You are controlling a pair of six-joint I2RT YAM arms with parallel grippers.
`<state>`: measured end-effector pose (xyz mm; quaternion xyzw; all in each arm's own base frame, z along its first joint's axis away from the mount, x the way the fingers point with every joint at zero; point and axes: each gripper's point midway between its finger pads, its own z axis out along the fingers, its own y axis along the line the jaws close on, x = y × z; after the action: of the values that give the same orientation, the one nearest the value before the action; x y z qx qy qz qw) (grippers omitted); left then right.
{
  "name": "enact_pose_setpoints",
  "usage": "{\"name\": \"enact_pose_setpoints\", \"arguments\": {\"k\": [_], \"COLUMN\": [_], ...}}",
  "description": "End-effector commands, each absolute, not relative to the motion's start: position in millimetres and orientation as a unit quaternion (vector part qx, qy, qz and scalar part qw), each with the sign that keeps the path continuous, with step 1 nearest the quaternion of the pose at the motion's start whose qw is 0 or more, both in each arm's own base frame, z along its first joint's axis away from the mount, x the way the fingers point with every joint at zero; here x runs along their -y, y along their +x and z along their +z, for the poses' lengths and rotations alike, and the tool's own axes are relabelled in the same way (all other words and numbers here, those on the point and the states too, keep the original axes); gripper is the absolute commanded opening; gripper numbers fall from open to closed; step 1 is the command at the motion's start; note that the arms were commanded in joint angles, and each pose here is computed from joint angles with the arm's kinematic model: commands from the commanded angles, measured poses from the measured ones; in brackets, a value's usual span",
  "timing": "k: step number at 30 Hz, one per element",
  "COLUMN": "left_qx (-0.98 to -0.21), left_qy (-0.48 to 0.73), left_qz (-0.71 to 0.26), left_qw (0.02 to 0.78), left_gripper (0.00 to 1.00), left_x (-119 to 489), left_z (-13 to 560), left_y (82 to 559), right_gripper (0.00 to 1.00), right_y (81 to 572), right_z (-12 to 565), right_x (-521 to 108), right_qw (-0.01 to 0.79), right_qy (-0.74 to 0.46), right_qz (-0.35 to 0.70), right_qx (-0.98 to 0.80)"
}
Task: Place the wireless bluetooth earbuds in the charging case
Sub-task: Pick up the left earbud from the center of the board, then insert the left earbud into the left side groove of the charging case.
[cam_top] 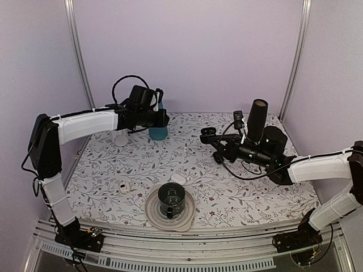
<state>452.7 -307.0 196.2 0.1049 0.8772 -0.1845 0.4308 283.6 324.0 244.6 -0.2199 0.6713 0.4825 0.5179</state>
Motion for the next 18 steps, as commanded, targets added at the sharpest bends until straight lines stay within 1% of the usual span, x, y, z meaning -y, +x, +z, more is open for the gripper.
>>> {"name": "enact_pose_setpoints", "arguments": {"k": [1,10,14,18], "left_qx": [-0.828,-0.746,-0.712,-0.688], "left_qy": [0.117,0.141,0.152,0.161], "left_qz": [-0.264,-0.378,-0.409,-0.432], "left_qw": [0.481,0.530,0.550,0.560], "left_gripper": [0.09,0.09,0.10,0.10], "left_x": [334,358,362,365], "left_z": [264,340,363,375], "left_y": [447,413,398,385], "right_gripper": [0.03,0.03,0.03,0.03], "right_y": [291,306,312,316], "right_z": [281,313,318,324], "right_x": [-330,-336,-341,-347], "right_qw": [0.557,0.605,0.616,0.621], "right_qy": [-0.209,-0.182,-0.179,-0.179], "right_qz": [0.507,0.538,0.549,0.561], "right_qx": [-0.624,-0.558,-0.536,-0.518]}}
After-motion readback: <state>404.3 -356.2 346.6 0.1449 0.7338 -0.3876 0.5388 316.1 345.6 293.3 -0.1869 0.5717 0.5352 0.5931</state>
